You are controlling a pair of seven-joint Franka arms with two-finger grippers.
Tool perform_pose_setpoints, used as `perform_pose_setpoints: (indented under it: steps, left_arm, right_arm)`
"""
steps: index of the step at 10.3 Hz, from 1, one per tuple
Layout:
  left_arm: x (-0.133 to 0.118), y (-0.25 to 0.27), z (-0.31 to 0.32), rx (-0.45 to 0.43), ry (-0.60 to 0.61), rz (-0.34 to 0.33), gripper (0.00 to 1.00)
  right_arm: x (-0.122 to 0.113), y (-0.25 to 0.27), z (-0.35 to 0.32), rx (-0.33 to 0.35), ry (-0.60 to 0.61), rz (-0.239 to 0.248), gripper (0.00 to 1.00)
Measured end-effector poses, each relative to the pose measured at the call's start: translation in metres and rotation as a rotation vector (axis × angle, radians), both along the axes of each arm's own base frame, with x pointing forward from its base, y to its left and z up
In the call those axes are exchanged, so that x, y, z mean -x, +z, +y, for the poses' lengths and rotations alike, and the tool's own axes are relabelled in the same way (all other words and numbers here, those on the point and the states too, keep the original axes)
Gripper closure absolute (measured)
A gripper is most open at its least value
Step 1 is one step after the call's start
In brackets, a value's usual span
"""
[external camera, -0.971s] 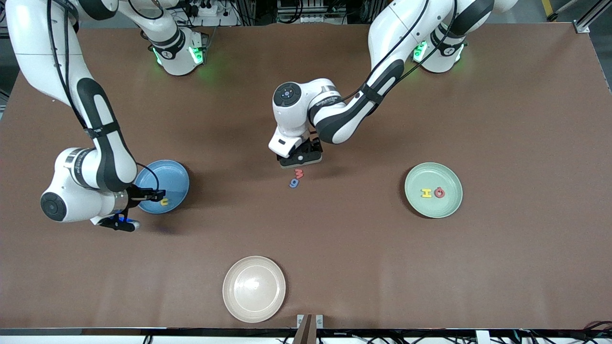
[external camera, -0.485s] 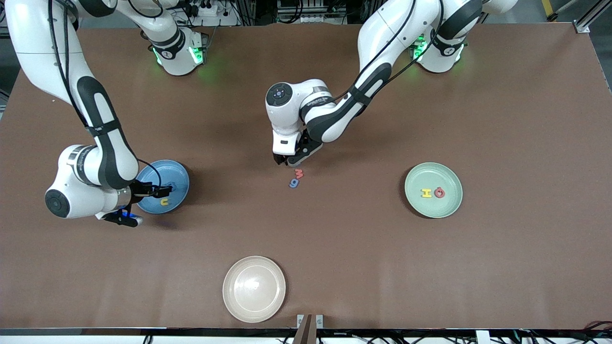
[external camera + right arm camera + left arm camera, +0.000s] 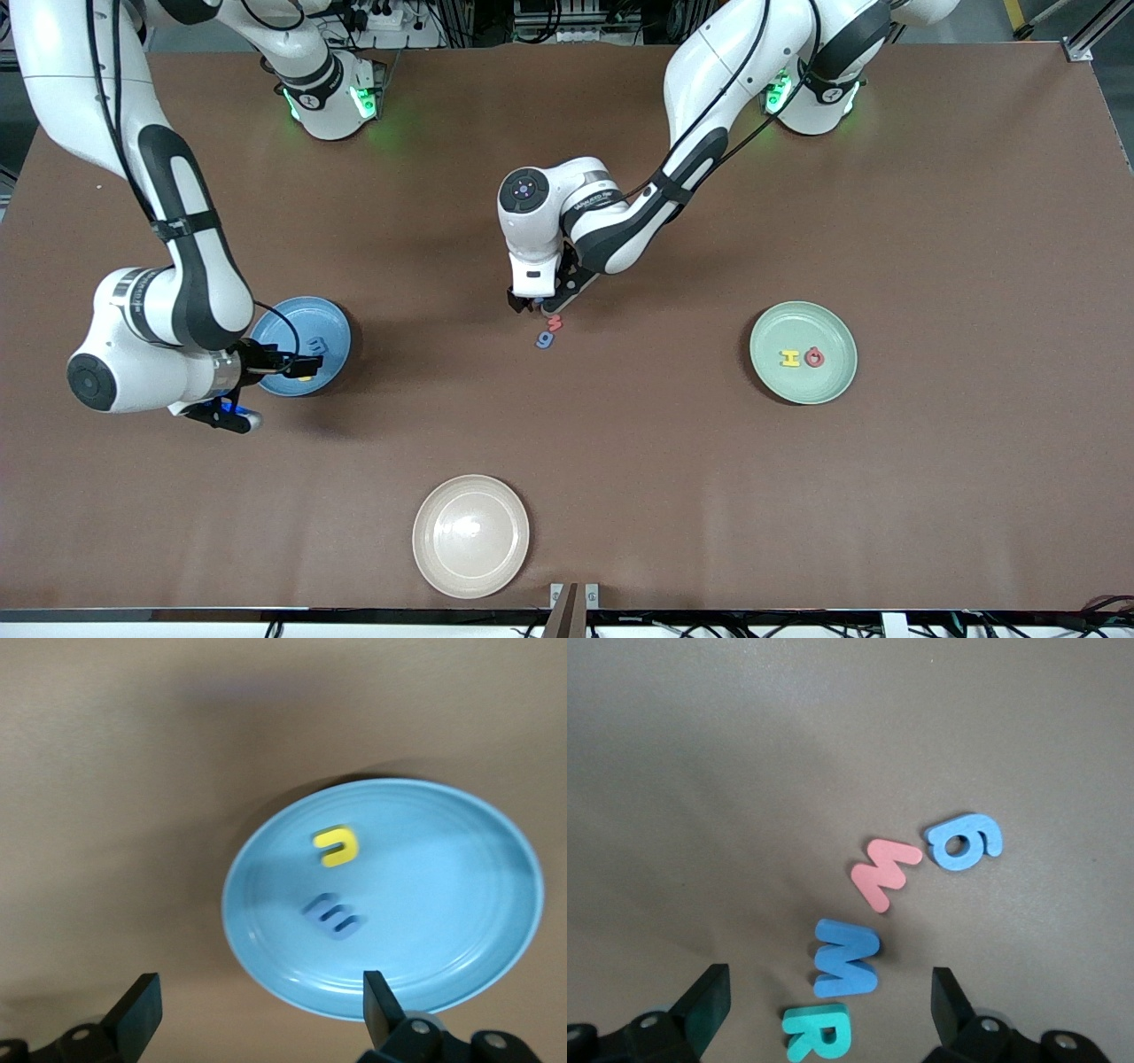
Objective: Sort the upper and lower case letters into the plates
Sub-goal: 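Grasp the blue M with the left gripper and lift it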
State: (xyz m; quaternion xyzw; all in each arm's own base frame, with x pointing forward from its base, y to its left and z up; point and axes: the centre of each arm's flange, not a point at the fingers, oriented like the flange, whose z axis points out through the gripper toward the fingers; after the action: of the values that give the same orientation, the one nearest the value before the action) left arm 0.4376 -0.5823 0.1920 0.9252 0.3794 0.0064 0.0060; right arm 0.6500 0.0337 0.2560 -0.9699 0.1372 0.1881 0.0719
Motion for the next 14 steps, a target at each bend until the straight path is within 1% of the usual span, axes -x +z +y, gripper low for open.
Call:
perform_pose_setpoints:
  steps: [2, 4, 7, 9, 11, 12, 13, 14]
  left_arm:
    - [-0.001, -0.005, 0.0, 0.013, 0.011, 0.006, 0.0]
    - [-0.003, -0.014, 0.003, 0.008, 0.014, 0.01, 0.0]
    - [-0.004, -0.018, 0.004, 0.008, 0.017, 0.01, 0.0]
    - [-0.004, -0.019, 0.004, 0.011, 0.017, 0.009, 0.11]
    - [-0.004, -0.023, 0.004, 0.018, 0.018, 0.008, 0.16]
    - [-0.004, -0.024, 0.004, 0.019, 0.018, 0.008, 0.18]
    - [-0.005, -0.023, 0.004, 0.02, 0.018, 0.007, 0.26]
    - [-0.005, -0.023, 0.004, 0.021, 0.018, 0.006, 0.31]
  right_arm:
    - [0.001, 0.001, 0.019, 0.007, -0.018, 0.007, 0.0]
    - [0.001, 0.003, 0.043, -0.028, -0.064, 0.009, 0.0]
    - [-0.001, 0.0, 0.05, -0.036, -0.1, 0.006, 0.0]
    - [-0.003, 0.004, 0.06, -0.021, -0.141, 0.01, 0.0]
    - [-0.004, 0.009, 0.077, -0.009, -0.156, 0.007, 0.0]
    - [-0.004, 0.009, 0.078, -0.008, -0.155, 0.006, 0.0]
    - [-0.004, 0.009, 0.077, -0.007, -0.157, 0.005, 0.0]
    - [-0.004, 0.009, 0.076, -0.006, -0.159, 0.004, 0.0]
